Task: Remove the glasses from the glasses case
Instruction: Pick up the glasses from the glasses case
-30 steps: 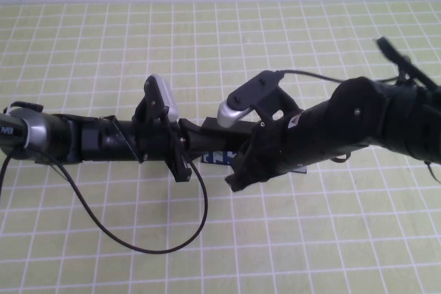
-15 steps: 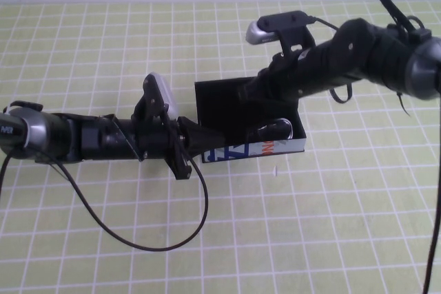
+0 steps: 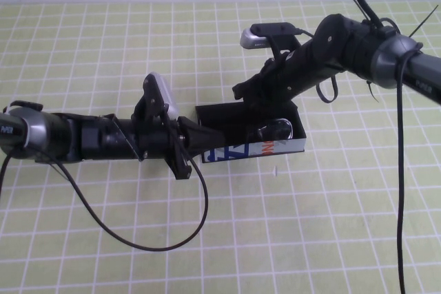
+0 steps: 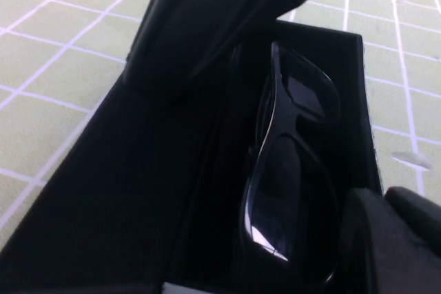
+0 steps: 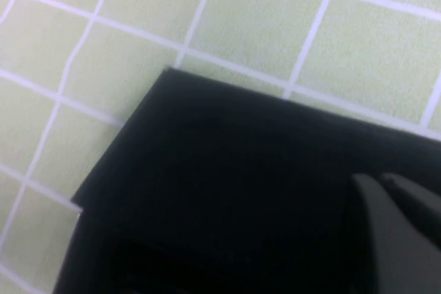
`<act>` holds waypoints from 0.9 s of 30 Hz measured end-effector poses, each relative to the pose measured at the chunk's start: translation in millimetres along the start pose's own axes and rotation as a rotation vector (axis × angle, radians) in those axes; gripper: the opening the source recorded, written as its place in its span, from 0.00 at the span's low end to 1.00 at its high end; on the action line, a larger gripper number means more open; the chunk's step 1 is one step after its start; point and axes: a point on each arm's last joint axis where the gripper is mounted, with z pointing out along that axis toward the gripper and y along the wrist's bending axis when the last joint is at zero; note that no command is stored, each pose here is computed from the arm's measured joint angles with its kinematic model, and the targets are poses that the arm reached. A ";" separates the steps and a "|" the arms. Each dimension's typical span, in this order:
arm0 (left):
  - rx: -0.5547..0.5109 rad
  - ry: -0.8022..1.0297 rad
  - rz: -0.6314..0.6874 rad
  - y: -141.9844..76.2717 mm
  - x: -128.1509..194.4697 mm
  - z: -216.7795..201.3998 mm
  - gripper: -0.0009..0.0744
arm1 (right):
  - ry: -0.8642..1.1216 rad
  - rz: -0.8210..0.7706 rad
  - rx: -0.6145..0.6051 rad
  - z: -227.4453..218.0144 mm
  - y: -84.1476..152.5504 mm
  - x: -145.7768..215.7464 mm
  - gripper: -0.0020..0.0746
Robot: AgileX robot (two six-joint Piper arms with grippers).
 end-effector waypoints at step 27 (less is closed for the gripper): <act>-0.125 -0.016 -0.500 20.6 -25.0 -28.8 0.01 | 0.208 -0.885 -0.130 -89.9 46.1 0.4 0.04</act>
